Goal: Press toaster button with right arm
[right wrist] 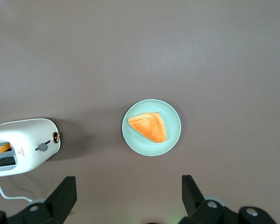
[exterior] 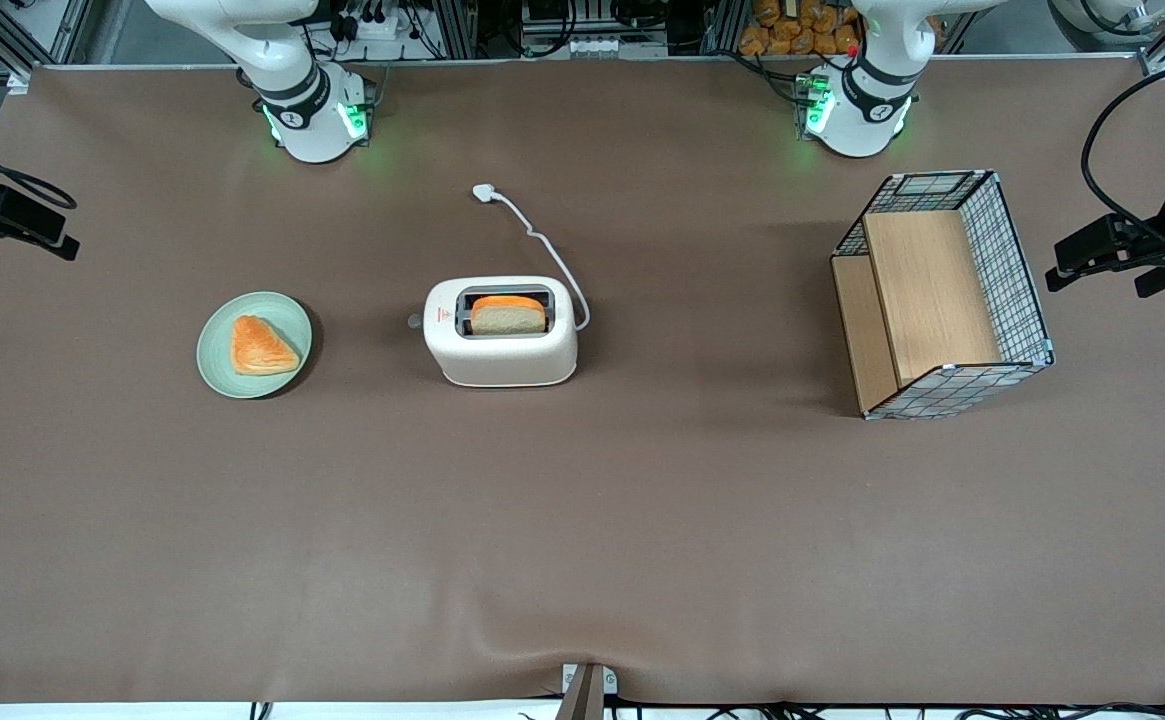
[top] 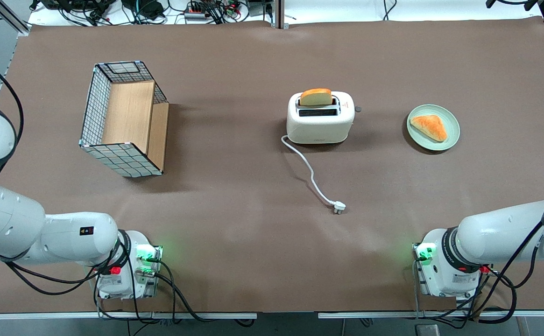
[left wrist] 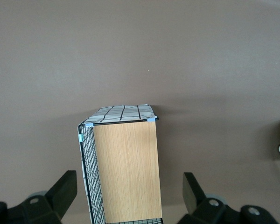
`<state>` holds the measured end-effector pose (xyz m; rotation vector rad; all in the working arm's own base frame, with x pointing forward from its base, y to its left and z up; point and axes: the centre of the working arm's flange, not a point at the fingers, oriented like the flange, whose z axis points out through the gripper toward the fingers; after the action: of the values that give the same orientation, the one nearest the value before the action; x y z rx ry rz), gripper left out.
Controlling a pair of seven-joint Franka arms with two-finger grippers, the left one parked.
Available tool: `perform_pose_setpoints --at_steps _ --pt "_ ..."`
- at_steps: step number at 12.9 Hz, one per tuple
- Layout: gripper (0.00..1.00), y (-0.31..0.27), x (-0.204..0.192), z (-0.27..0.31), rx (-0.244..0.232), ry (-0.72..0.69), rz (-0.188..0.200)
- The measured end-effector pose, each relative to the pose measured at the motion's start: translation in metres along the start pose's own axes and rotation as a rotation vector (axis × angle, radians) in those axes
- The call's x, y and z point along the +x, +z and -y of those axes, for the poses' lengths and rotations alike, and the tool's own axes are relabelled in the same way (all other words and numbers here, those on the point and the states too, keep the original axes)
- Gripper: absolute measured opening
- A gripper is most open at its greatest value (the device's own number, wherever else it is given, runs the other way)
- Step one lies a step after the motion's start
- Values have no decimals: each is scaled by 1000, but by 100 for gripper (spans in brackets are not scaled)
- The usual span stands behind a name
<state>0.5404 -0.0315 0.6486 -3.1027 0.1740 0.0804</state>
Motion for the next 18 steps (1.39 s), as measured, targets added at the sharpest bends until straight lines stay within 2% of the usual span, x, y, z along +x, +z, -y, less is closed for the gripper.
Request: perform_pose_setpoints --at_steps 6,10,13,15,18 --pt "100 1 0 0 0 0 2" --pt "100 8 1 2 6 3 26" --pt "100 23 -5 7 11 -6 125" --pt "100 37 -10 25 13 -38 210" --pt "100 79 -15 51 88 -74 344"
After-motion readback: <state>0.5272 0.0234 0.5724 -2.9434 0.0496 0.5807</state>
